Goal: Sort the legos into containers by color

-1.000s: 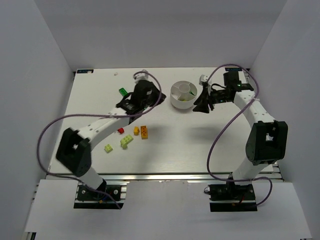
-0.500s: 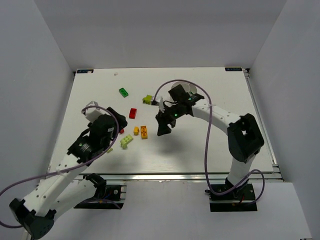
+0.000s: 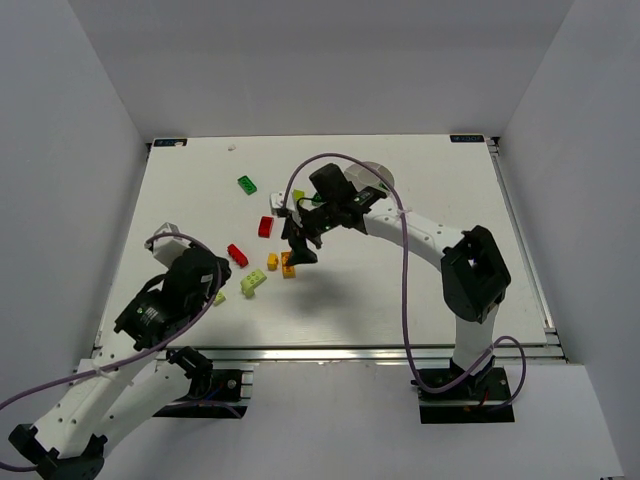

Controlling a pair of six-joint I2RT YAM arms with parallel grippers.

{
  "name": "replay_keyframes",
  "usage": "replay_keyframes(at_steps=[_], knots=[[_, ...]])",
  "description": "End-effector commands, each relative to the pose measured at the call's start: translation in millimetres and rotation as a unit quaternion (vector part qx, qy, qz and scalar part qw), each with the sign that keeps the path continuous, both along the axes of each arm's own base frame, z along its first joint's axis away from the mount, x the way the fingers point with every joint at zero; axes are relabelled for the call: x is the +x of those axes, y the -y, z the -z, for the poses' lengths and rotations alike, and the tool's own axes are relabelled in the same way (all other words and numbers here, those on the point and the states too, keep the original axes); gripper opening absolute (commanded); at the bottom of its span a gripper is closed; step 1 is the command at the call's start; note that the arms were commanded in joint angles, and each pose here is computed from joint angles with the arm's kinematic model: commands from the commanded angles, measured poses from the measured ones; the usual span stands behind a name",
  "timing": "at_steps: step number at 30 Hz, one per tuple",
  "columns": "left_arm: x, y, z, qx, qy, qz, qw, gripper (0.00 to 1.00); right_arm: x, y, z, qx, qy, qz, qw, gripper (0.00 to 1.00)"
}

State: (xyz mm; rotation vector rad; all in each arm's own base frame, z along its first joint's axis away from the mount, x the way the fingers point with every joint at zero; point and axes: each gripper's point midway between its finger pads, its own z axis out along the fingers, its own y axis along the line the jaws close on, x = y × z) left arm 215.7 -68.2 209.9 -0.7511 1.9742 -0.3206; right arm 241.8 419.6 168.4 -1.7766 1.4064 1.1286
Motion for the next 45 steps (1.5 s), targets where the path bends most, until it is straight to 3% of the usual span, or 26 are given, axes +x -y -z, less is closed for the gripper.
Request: replay_keyframes(at_steps=[1, 3, 4, 8, 13, 21, 28, 45], knots=[[-8, 11, 15, -0.054, -0.035, -0.009, 0.998, 0.42, 63, -10, -24, 0.021, 0.115, 0.099, 0.988, 0.80], [-11, 22, 25, -0.077, -0.057, 0.004, 0.995, 0.51, 94, -13, -23, 0.012, 0.120, 0.184, 0.976, 0.79], [-11, 27, 30, -0.086, -0.067, 0.004, 0.994, 0.60, 116, -10, -25, 0.006, 0.139, 0.233, 0.962, 0.79], [-6, 43, 35, -0.109, -0.073, 0.026, 0.991, 0.72, 162, -4, -22, 0.003, 0.152, 0.278, 0.948, 0.80], [-1, 48, 24, -0.130, -0.045, 0.032, 0.990, 0.72, 230, 7, 13, -0.025, 0.145, 0.314, 0.938, 0.85], [-5, 40, 22, -0.148, -0.033, 0.010, 0.988, 0.72, 271, 6, 47, -0.038, 0.154, 0.313, 0.937, 0.90], [-3, 38, 23, -0.155, -0.027, -0.003, 0.988, 0.74, 247, 6, 62, -0.016, 0.120, 0.209, 0.970, 0.90], [14, 56, 12, -0.192, 0.009, 0.018, 0.981, 0.78, 262, 0, 98, -0.023, 0.128, 0.212, 0.969, 0.87]])
